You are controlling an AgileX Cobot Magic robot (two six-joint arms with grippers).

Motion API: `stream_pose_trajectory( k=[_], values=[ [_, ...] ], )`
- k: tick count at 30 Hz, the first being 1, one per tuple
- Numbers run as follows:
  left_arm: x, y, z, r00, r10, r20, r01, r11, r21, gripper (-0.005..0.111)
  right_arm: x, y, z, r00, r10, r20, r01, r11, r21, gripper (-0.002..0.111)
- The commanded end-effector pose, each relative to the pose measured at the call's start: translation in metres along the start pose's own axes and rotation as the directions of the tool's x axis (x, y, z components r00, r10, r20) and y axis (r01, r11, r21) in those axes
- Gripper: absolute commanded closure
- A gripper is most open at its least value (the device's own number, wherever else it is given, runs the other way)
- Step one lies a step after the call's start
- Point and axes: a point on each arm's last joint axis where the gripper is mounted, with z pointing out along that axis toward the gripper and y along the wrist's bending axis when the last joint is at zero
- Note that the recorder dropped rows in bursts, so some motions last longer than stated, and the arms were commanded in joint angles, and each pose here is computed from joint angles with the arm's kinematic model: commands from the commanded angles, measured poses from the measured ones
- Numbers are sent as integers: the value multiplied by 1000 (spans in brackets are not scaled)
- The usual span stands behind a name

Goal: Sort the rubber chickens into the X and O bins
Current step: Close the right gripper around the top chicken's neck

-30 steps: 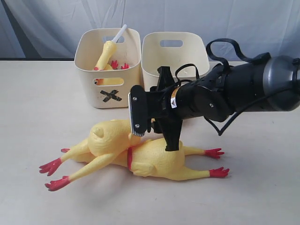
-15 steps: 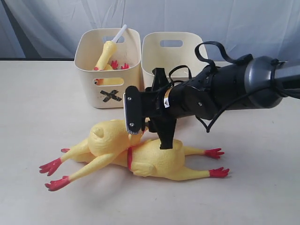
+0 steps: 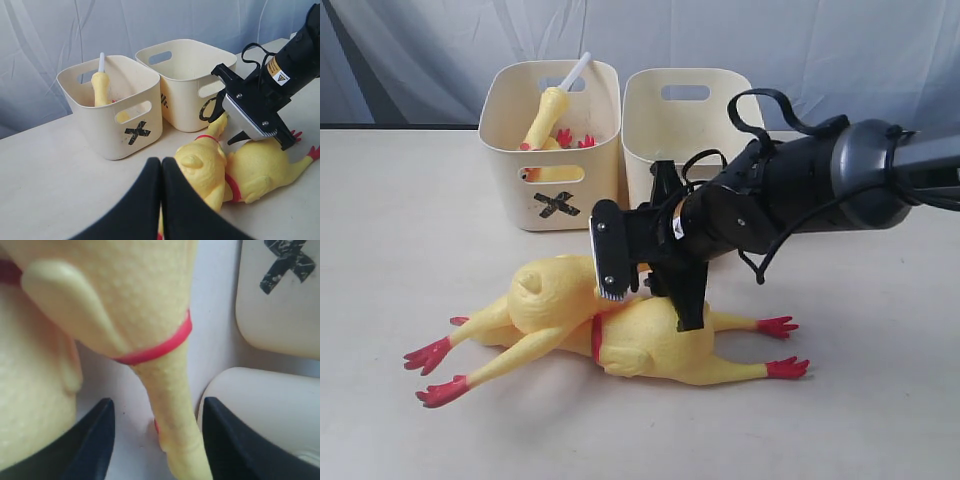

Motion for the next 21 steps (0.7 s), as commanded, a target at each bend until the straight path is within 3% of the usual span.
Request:
stream_pose_trajectory(
  k=[1, 7, 21],
  values=[
    [-3, 1, -2, 1000, 0, 24, 0, 1000, -7, 107, 0, -4, 8, 1000, 18, 3, -18, 1000, 10, 57],
    [-4, 1, -2, 1000, 0, 30, 0, 1000, -10, 107, -4, -15, 12, 999, 54, -11, -54, 999, 3, 57],
    [-4, 1, -2, 1000, 0, 30, 0, 1000, -10, 107, -1, -7, 26, 998, 57, -33, -58, 998, -38, 57]
  ],
)
